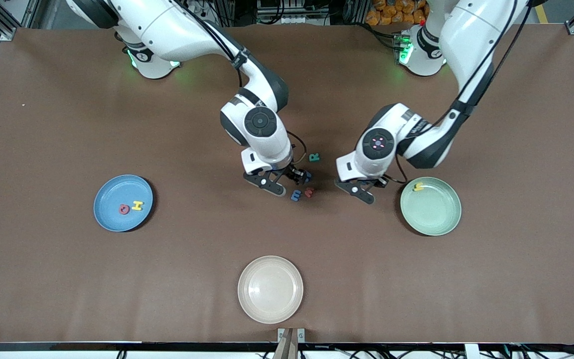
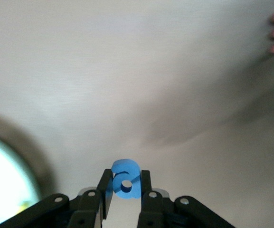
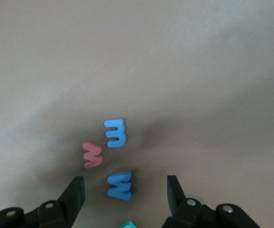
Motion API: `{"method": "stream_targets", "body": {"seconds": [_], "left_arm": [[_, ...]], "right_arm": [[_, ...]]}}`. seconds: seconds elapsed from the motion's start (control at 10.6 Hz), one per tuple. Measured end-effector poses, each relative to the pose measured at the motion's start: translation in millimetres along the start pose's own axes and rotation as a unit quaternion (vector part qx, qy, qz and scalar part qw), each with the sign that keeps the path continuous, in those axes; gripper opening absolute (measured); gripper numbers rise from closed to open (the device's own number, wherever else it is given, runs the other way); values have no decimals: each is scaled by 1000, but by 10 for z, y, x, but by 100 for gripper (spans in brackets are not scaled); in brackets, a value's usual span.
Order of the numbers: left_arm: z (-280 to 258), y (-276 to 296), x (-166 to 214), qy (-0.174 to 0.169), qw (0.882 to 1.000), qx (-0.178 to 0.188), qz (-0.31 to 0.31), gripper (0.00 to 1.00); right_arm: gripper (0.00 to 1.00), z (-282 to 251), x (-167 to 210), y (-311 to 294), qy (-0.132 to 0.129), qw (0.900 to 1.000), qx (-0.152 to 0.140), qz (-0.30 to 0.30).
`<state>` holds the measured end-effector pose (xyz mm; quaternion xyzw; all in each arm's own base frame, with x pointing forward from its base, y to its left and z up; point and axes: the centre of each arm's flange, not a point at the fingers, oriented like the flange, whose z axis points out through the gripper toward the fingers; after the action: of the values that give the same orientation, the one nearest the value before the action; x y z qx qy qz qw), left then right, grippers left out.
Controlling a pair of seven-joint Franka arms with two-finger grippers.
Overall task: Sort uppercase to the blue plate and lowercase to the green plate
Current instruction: 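Place the a on the green plate while the right gripper lowers over W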
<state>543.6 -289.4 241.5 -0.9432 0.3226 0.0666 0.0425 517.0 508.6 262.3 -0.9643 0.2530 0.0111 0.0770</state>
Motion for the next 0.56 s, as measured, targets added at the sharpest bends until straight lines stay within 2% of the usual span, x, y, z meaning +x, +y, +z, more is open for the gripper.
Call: {"method": "stream_targets", "body": {"seconds": [0.38,0.56], "left_arm": [[-11,-1076,-336,-14,999,-6,49,28],[113,-1405,-527,-24,998,-16,48,28]], "right_arm": [[76,369,-425,-119,24,1000,-8,-4],[73,582,-571,-189,33,999,-13,-10]]}}
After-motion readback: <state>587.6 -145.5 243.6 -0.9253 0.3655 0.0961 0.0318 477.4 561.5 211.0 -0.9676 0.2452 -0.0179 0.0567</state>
